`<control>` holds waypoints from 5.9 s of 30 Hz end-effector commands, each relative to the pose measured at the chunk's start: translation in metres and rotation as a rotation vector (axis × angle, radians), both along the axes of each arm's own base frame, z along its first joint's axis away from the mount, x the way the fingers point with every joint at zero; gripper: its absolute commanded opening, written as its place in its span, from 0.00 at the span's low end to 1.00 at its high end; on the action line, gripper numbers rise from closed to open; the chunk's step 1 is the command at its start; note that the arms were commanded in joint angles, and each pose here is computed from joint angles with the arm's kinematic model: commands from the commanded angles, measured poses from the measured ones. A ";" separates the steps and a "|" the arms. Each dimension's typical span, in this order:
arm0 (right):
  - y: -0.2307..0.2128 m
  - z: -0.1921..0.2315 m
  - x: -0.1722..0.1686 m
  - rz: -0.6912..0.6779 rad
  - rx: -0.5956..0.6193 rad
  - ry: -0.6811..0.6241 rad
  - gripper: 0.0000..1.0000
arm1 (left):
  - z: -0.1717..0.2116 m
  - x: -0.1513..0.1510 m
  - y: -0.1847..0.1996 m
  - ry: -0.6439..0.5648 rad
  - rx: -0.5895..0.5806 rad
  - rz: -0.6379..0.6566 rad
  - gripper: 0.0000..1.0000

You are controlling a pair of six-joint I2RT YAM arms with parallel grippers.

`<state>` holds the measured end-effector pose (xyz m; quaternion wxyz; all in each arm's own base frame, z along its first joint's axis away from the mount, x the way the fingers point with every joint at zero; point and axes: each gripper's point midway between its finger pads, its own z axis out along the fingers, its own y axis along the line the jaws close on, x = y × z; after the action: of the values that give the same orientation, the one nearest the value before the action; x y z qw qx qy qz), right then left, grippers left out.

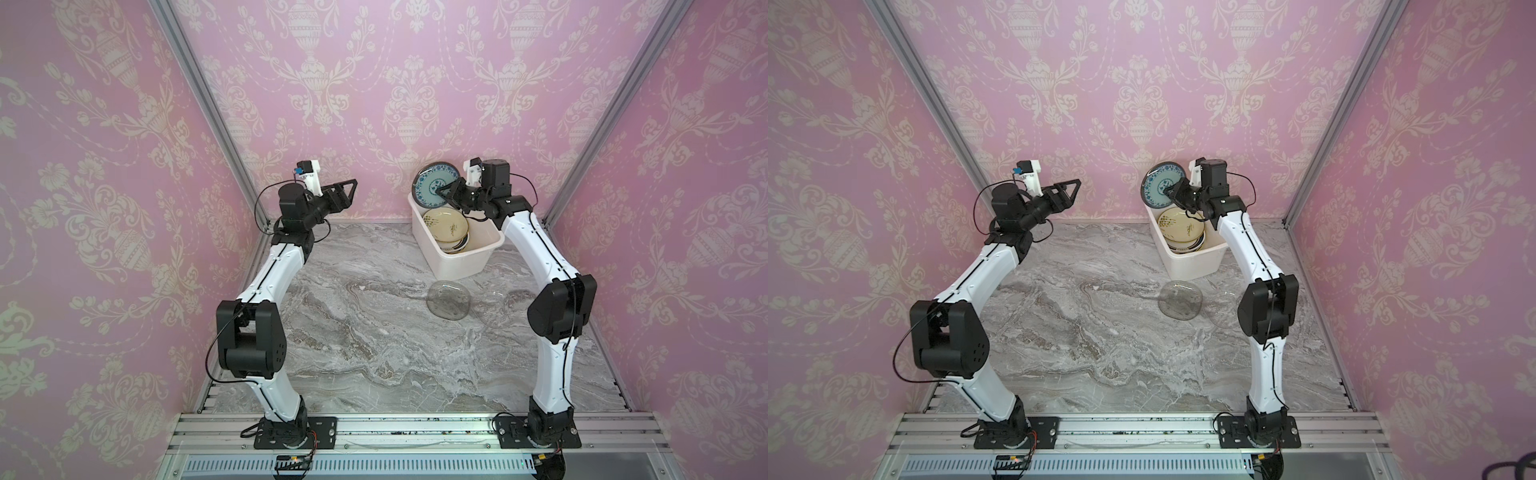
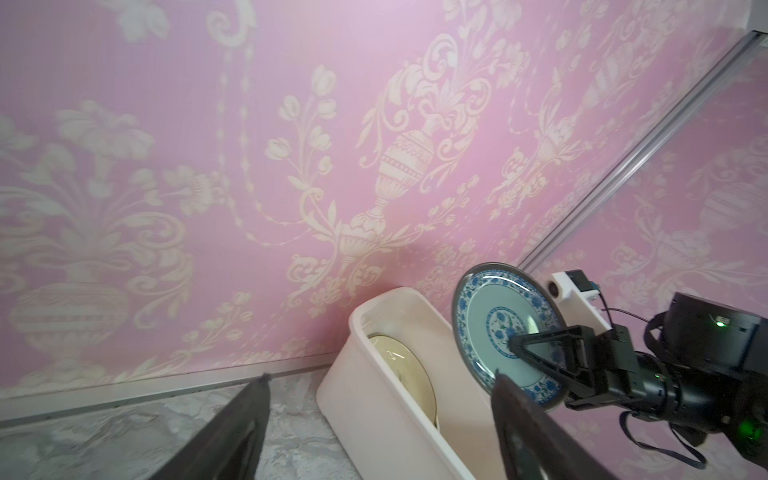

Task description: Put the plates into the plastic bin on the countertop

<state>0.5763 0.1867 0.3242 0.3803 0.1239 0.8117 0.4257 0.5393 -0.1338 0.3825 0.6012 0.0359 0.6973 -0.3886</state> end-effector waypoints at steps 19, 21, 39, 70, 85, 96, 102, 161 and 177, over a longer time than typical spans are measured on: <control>-0.045 -0.111 0.043 -0.389 0.201 0.356 0.08 | -0.084 -0.032 -0.147 0.083 0.440 -0.318 0.99; -0.045 -0.118 0.045 -0.396 0.199 0.373 0.08 | -0.086 -0.027 -0.139 0.105 0.461 -0.268 0.99; -0.057 -0.186 0.050 -0.498 0.179 0.510 0.16 | -0.086 -0.007 -0.111 0.142 0.478 -0.104 0.99; -0.067 -0.231 0.032 -0.580 0.162 0.671 0.42 | -0.067 -0.004 -0.086 0.102 0.453 0.001 0.99; -0.068 -0.256 -0.005 -0.576 0.103 0.813 0.62 | -0.078 -0.002 -0.086 0.133 0.472 -0.009 0.99; -0.069 -0.214 0.023 -0.514 0.018 0.684 0.81 | -0.079 0.002 -0.085 0.138 0.475 -0.002 0.99; -0.081 -0.200 0.004 -0.554 -0.037 0.718 0.88 | -0.074 0.002 -0.086 0.128 0.471 -0.003 0.99; -0.138 -0.175 -0.268 -0.211 -0.313 0.580 0.69 | -0.278 -0.167 -0.181 0.636 0.724 -0.343 0.84; -0.124 -0.162 -0.272 -0.142 -0.338 0.590 0.68 | -0.344 -0.149 -0.202 0.816 0.646 -0.302 0.65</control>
<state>0.3074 0.0598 0.1570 0.1793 0.2458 0.9307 0.2029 0.3816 -0.3277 0.0373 0.1715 0.1801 0.9459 -0.2082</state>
